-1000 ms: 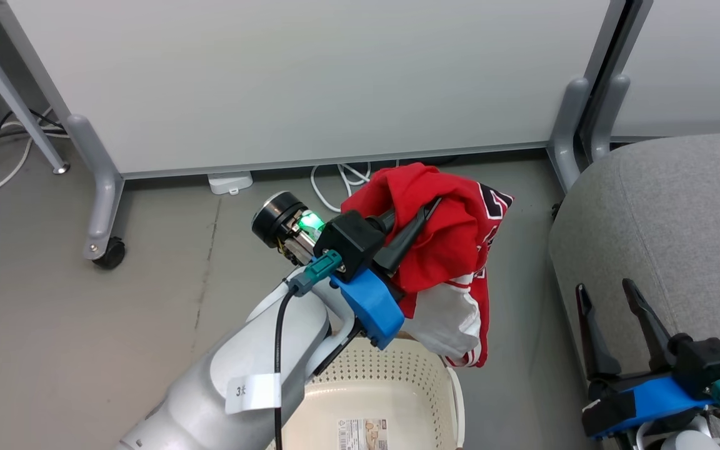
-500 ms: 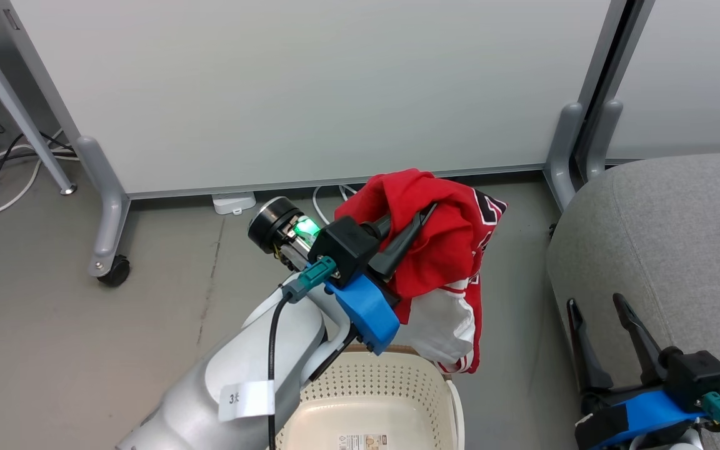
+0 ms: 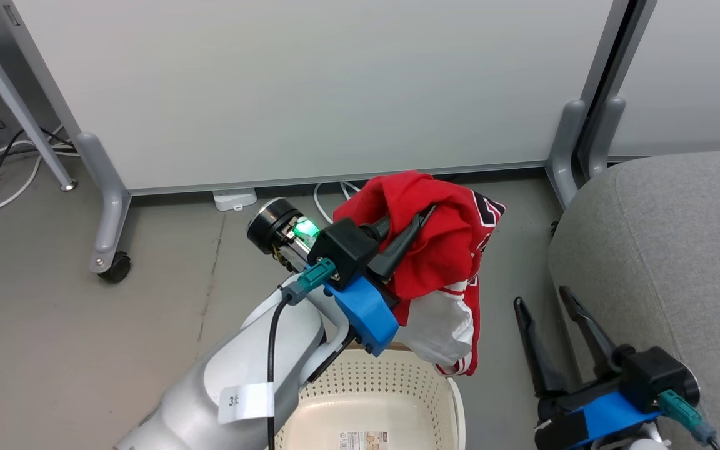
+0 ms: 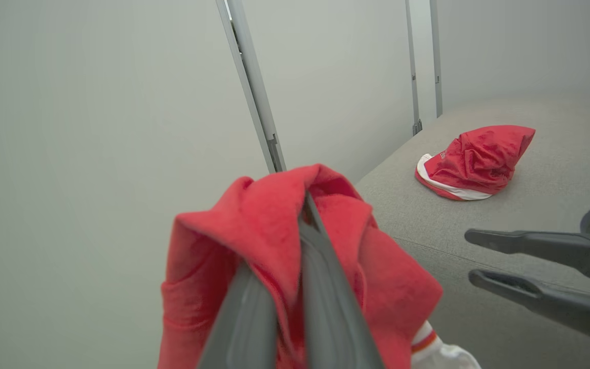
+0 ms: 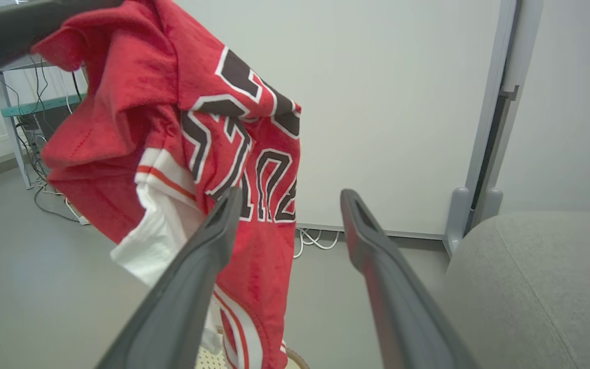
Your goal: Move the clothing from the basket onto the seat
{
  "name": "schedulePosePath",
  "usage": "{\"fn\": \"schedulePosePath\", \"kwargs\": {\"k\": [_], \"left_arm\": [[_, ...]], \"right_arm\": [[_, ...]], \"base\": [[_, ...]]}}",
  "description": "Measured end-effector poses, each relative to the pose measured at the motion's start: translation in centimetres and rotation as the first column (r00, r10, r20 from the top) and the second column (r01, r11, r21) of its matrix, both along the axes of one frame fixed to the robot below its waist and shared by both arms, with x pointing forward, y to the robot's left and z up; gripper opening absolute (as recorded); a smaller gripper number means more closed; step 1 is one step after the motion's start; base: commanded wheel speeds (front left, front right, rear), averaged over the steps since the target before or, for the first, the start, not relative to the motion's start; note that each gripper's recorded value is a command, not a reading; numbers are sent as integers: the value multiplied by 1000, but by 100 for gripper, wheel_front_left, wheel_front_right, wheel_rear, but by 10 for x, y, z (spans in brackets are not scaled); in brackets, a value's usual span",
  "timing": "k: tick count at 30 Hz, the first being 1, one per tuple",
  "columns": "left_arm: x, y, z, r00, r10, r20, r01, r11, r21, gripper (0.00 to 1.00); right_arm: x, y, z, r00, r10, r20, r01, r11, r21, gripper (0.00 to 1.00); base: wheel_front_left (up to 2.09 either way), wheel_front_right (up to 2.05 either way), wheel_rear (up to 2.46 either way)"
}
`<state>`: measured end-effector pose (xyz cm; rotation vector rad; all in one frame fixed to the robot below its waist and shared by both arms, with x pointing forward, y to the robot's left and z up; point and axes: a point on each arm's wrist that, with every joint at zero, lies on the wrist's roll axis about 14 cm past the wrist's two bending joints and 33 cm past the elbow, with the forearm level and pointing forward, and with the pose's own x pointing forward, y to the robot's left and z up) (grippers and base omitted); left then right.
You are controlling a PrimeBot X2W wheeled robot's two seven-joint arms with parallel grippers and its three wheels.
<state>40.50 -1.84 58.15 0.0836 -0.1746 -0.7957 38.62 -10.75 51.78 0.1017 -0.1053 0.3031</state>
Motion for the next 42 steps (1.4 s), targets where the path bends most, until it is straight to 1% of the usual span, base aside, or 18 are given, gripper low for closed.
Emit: {"fn": "schedulePosePath", "kwargs": {"k": [9,15,26,38,39,40,41,42], "left_arm": [[1,0,-5,1000,0,-13,0,1000,1,0],[3,0,-7,1000,3,-19,-3,1000,-2,0],[4,0,-8,1000,4,-20,-4,1000,-4,0],[6,0,-7,1000,7,-20,-7,1000,-8,0],[6,0,-7,1000,7,-21,-7,1000,-8,0],[7,0,-7,1000,7,-21,-8,1000,-8,0],[7,0,-7,1000,8,-21,-8,1000,-8,0],[7,0,-7,1000,8,-21,-8,1000,-8,0]], "right_arm": [[0,41,9,992,126,22,-126,992,17,100],[3,61,5,981,192,7,-193,981,11,100],[13,87,-8,963,268,-38,-269,963,-23,100],[30,109,0,950,311,-23,-312,950,-31,100],[30,110,1,950,313,-23,-313,949,-27,83],[31,111,2,949,314,-22,-315,949,-22,45],[31,112,2,949,316,-20,-316,949,-20,20],[31,112,3,948,317,-19,-317,948,-19,0]], "base": [[0,0,0],[0,0,0],[0,0,0],[0,0,0],[0,0,0],[0,0,0],[0,0,0],[0,0,0]]}}
